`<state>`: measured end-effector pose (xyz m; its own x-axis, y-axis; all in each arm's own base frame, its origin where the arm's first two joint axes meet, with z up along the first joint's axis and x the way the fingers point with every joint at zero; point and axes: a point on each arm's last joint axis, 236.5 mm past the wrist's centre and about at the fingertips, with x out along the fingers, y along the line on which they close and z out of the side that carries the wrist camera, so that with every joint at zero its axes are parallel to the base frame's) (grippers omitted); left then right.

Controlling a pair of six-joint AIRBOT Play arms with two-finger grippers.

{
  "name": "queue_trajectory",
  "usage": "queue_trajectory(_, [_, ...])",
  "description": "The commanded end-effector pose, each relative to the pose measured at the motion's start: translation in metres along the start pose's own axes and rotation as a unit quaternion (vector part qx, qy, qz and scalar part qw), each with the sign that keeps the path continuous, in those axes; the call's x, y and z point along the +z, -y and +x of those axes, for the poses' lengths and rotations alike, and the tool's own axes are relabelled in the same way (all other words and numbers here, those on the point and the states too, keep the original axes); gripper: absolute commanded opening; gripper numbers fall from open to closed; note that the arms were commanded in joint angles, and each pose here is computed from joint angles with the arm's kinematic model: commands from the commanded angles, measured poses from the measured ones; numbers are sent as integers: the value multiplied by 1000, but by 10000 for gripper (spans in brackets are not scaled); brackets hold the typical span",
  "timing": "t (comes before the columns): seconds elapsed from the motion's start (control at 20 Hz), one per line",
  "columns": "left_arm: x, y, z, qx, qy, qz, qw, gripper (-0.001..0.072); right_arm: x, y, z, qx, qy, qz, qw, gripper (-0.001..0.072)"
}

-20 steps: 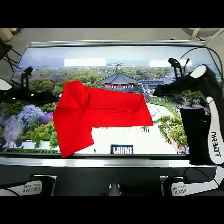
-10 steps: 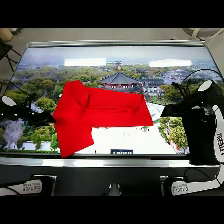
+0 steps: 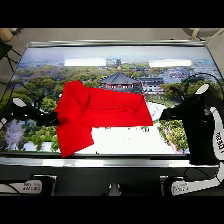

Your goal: Fold the shirts.

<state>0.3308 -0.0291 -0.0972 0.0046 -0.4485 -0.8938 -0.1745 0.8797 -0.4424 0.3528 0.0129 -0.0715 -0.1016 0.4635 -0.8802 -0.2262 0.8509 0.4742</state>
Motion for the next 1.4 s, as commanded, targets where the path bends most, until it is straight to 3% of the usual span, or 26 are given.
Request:
queue_trajectory(0.0, [1, 4, 2, 0, 1, 4, 1000, 23, -6, -11, 27, 15, -33, -28, 999, 568])
queue_trajectory(0.3, [3, 11, -11, 0, 19, 14, 1000, 23, 18, -42, 69, 28, -31, -53, 998, 551])
queue_trajectory(0.35, [3, 12, -14, 0, 23, 16, 1000, 23, 23, -45, 74, 27, -25, -51, 998, 496])
queue_trajectory(0.4, [4, 13, -17, 1, 27, 18, 999, 22, 30, -45, 76, 16, -14, -46, 999, 366])
queue_trajectory(0.45, [4, 15, -20, 1, 32, 23, 999, 23, 38, -43, 77, 6, 0, -39, 999, 143])
queue_trajectory(0.5, [5, 18, -26, 1, 36, 31, 999, 23, 41, -43, 75, 5, 5, -30, 1000, 22])
queue_trajectory(0.7, [45, 64, -122, 11, 168, 104, 980, 21, 84, -55, -16, -81, 90, -136, 983, 18])
queue_trajectory(0.75, [56, 89, -175, 15, 236, 131, 963, 22, 101, -65, -67, -128, 139, -172, 967, 18])
queue_trajectory(0.85, [49, 154, -304, 15, 389, 185, 902, 22, 121, -106, -216, -262, 276, -247, 891, 19])
queue_trajectory(0.9, [30, 188, -373, 14, 472, 211, 856, 22, 112, -134, -296, -329, 347, -266, 837, 19])
queue_trajectory(1.05, [-92, 269, -569, 0, 712, 245, 659, 22, 3, -233, -498, -477, 536, -267, 644, 19])
queue_trajectory(1.1, [-135, 282, -601, -9, 751, 249, 612, 22, -37, -253, -527, -489, 572, -250, 609, 19])
queue_trajectory(1.15, [-170, 292, -618, -16, 773, 258, 580, 22, -71, -268, -540, -487, 598, -236, 591, 19])
queue_trajectory(1.2, [-193, 296, -623, -28, 782, 257, 567, 21, -93, -277, -541, -477, 612, -228, 588, 19])
queue_trajectory(1.35, [-213, 294, -610, -28, 772, 258, 580, 22, -124, -282, -532, -473, 605, -223, 600, 19])
